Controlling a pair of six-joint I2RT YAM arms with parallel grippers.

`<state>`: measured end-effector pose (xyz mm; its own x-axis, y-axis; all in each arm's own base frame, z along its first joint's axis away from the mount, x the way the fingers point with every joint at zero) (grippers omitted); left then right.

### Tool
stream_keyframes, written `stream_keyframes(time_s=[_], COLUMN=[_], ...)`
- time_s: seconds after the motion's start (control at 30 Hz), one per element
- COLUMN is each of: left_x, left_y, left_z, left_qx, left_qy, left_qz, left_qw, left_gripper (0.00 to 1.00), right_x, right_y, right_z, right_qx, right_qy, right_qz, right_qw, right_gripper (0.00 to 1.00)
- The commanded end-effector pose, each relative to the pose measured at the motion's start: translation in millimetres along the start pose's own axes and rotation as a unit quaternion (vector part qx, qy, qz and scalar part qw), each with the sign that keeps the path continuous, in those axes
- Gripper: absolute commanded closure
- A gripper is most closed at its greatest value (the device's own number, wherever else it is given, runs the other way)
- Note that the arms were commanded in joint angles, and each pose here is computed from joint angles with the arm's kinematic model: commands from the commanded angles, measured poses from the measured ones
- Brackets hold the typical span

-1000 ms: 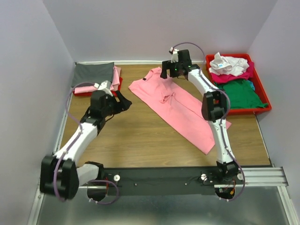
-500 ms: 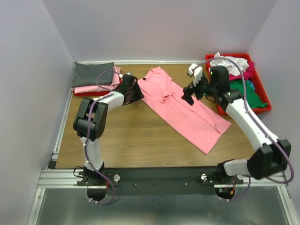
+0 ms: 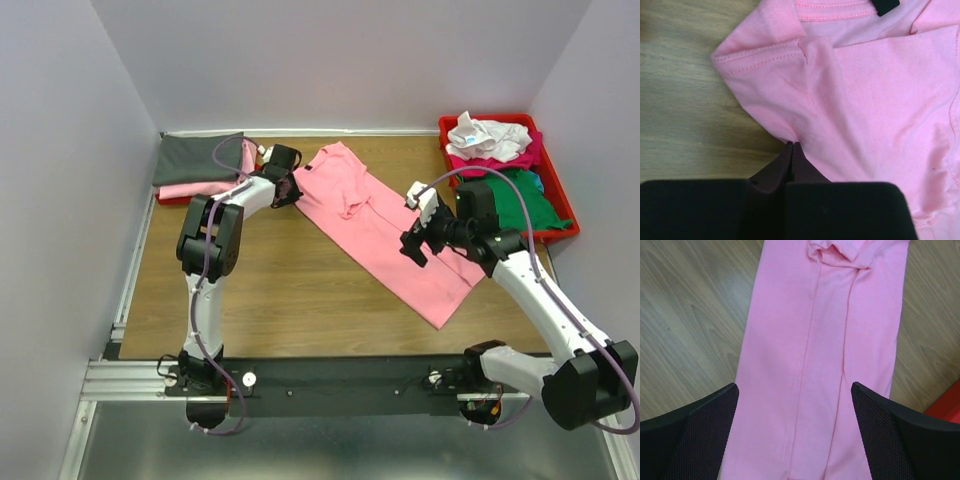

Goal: Fold and stack the t-shirts
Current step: Fold the tshirt

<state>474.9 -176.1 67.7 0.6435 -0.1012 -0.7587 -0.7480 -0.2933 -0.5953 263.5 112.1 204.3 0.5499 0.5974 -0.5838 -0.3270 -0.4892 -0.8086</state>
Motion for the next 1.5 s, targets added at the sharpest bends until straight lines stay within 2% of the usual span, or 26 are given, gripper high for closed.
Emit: stream_keyframes(time_s=[0.0, 0.17, 0.23, 0.3, 0.37, 0.4, 0.5, 0.53, 0.6, 0.63, 0.7, 0.73, 0.8, 0.83, 0.9, 0.93, 0.97, 1.0, 1.03, 1.07, 1.1, 1.13, 1.17, 1.2, 1.27, 1.47], left_x=[5.0, 4.4, 5.6, 1.8, -5.3, -10.1, -39.6, -62.8, -85.3, -113.5, -136.5, -168.7, -189.4, -211.1, -211.2, -238.6, -228.9, -234.4, -260.1, -254.1, -257.9, -264.2, -274.6, -277.1, -286.9, -269.0], left_y=[-5.0, -43.8, -53.5, -67.7, -78.0, -80.7, -99.8, -111.4, -112.6, -124.3, -115.2, -123.7, -90.6, -96.8, -49.6, -38.5, 2.1, 22.1, 45.5, 81.3, 92.2, 111.7, 146.8, 160.6, 192.0, 239.5], left_z=[27.4, 37.7, 51.3, 53.7, 52.1, 48.9, 35.7, 22.0, 10.9, 3.2, -3.1, -9.7, -11.2, -23.3, -22.9, -40.4, -36.8, -42.5, -67.8, -66.1, -73.4, -81.8, -92.9, -97.4, -112.3, -153.9], left_qx=[0.028, 0.045, 0.04, 0.044, 0.052, 0.064, 0.096, 0.108, 0.126, 0.15, 0.181, 0.208, 0.238, 0.247, 0.255, 0.271, 0.277, 0.282, 0.306, 0.314, 0.316, 0.329, 0.355, 0.367, 0.387, 0.463], left_qy=[-0.068, -0.083, -0.089, -0.052, -0.03, -0.009, 0.044, 0.084, 0.132, 0.156, 0.192, 0.206, 0.222, 0.239, 0.271, 0.309, 0.323, 0.341, 0.378, 0.384, 0.38, 0.387, 0.406, 0.403, 0.434, 0.412], left_qz=[0.012, 0.014, 0.022, 0.025, 0.02, 0.022, -0.002, -0.022, -0.028, -0.059, -0.068, -0.11, -0.116, -0.148, -0.118, -0.153, -0.118, -0.115, -0.143, -0.118, -0.136, -0.135, -0.126, -0.135, -0.139, -0.137], left_qw=[0.997, 0.995, 0.995, 0.997, 0.998, 0.998, 0.994, 0.99, 0.983, 0.974, 0.962, 0.95, 0.939, 0.927, 0.921, 0.899, 0.897, 0.889, 0.862, 0.86, 0.858, 0.851, 0.833, 0.827, 0.801, 0.773], left_gripper=[1.0, 1.0, 1.0, 0.98, 0.82, 0.66, 0.51, 0.46, 0.43, 0.43, 0.42, 0.42, 0.41, 0.41, 0.41, 0.41, 0.42, 0.42, 0.42, 0.42, 0.43, 0.43, 0.43, 0.43, 0.43, 0.43], right_x=[-5.3, -1.7, -0.1, -1.0, -1.9, -1.8, 1.8, 2.1, 2.5, 2.8, 6.7, 5.9, 8.7, 8.5, 8.3, 3.4, 1.3, -1.7, -7.1, -13.2, -18.6, -20.6, -24.6, -26.5, -30.6, -35.3], right_y=[31.6, 56.2, 62.0, 57.4, 52.9, 51.8, 53.8, 55.8, 59.4, 61.0, 59.3, 59.6, 53.2, 50.1, 41.9, 37.5, 36.0, 34.4, 31.3, 32.7, 32.8, 32.3, 30.8, 30.1, 30.2, 40.6], right_z=[14.0, 27.0, 24.8, 15.4, 7.9, 1.4, -5.7, -6.9, -2.9, -0.8, -7.2, -15.4, -33.6, -39.7, -55.0, -68.1, -75.2, -81.6, -90.7, -97.9, -102.2, -103.0, -102.7, -102.0, -97.1, -91.8], right_qx=[-0.058, -0.028, -0.029, -0.03, -0.032, -0.035, -0.039, -0.049, -0.063, -0.076, -0.075, -0.044, 0.017, 0.04, 0.077, 0.118, 0.14, 0.159, 0.188, 0.205, 0.22, 0.223, 0.223, 0.225, 0.23, 0.245], right_qy=[-0.054, -0.122, -0.109, -0.077, -0.054, -0.033, -0.017, -0.021, -0.036, -0.047, -0.032, -0.002, 0.025, 0.033, 0.053, 0.066, 0.074, 0.079, 0.079, 0.085, 0.08, 0.081, 0.082, 0.08, 0.073, 0.071], right_qz=[0.059, 0.147, 0.169, 0.174, 0.175, 0.179, 0.194, 0.197, 0.195, 0.191, 0.191, 0.201, 0.195, 0.186, 0.158, 0.137, 0.126, 0.116, 0.096, 0.086, 0.071, 0.067, 0.06, 0.055, 0.045, 0.043], right_qw=[0.995, 0.981, 0.979, 0.981, 0.983, 0.983, 0.98, 0.979, 0.978, 0.978, 0.978, 0.979, 0.98, 0.981, 0.983, 0.981, 0.979, 0.977, 0.974, 0.971, 0.969, 0.969, 0.969, 0.97, 0.969, 0.966], right_gripper=[0.0, 0.0, 0.0, 0.0, 0.0, 0.0, 0.0, 0.0, 0.0, 0.0, 0.0, 0.0, 0.0, 0.0, 0.0, 0.01, 0.01, 0.02, 0.03, 0.04, 0.04, 0.04, 0.04, 0.02, 0.02, 0.02])
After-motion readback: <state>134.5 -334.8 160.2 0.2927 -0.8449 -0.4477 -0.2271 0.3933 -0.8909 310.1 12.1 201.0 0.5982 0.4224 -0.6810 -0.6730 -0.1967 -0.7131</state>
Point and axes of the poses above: each gripper's point midway between its finger pads, its own x axis out along the fingers, its own z axis along the line the jaws close on, y = z × x, the point moved 5 cm from there along -x, back along the fingers, and after that the axes turned 6 degrees about x, right-handed, at the moved point
